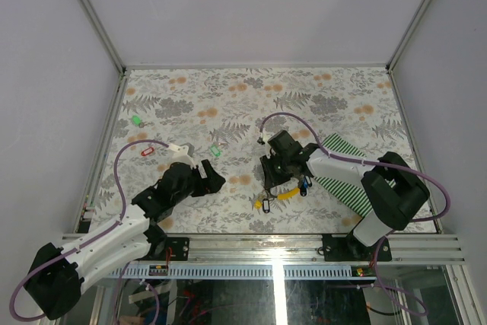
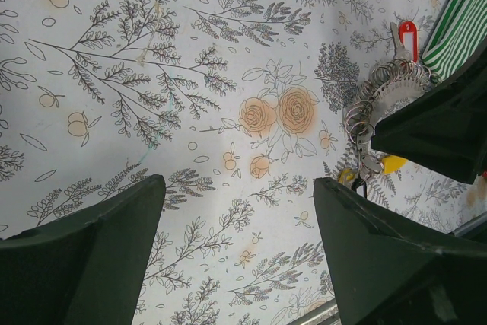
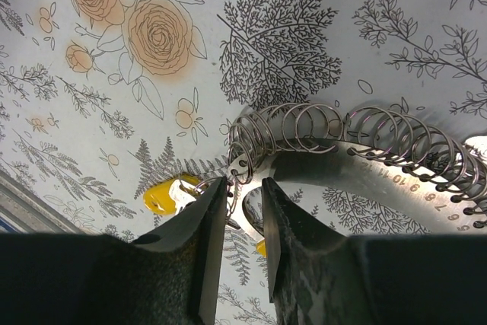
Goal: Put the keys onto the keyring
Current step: Pick up the keyring from the center of the board.
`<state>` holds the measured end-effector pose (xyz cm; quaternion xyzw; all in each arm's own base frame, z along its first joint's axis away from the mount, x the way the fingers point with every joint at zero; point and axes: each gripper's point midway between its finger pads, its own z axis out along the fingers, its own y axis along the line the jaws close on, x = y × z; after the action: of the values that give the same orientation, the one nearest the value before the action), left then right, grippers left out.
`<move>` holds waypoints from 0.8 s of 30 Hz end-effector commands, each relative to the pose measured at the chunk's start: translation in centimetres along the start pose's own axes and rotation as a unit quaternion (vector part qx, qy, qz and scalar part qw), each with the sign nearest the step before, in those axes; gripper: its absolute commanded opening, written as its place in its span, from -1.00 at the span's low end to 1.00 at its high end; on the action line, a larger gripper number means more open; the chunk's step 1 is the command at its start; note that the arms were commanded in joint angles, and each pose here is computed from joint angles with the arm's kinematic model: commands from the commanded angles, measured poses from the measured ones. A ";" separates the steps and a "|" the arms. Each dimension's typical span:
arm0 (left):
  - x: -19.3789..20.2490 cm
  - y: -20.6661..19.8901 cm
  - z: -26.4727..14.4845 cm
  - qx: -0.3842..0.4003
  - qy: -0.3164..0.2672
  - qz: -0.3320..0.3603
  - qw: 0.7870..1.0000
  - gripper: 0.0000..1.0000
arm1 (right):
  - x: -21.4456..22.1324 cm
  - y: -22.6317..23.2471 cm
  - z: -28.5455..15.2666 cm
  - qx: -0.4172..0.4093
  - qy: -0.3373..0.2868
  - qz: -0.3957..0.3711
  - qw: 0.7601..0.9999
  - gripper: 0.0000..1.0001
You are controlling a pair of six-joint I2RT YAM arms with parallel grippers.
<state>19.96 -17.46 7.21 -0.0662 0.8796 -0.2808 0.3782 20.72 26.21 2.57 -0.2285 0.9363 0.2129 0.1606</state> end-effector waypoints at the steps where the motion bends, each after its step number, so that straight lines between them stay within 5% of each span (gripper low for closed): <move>1: -2.3 -2.0 -0.3 0.033 -0.035 0.003 0.999 0.62 | -0.2 0.3 0.4 -0.016 -0.001 0.006 1.000 -0.39; 11: -2.3 -2.0 -0.3 0.033 -0.034 0.003 0.999 0.61 | -0.1 0.4 0.7 -0.020 0.003 0.007 1.000 -0.41; 24: -2.3 -2.1 -0.4 0.035 -0.036 0.005 0.999 0.61 | -0.5 0.4 0.7 -0.021 -0.013 0.003 1.000 -0.78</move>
<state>19.99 -17.48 7.45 -0.0647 0.8773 -0.2833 0.3820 20.66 26.62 2.23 -0.2287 0.9334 0.2257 0.1594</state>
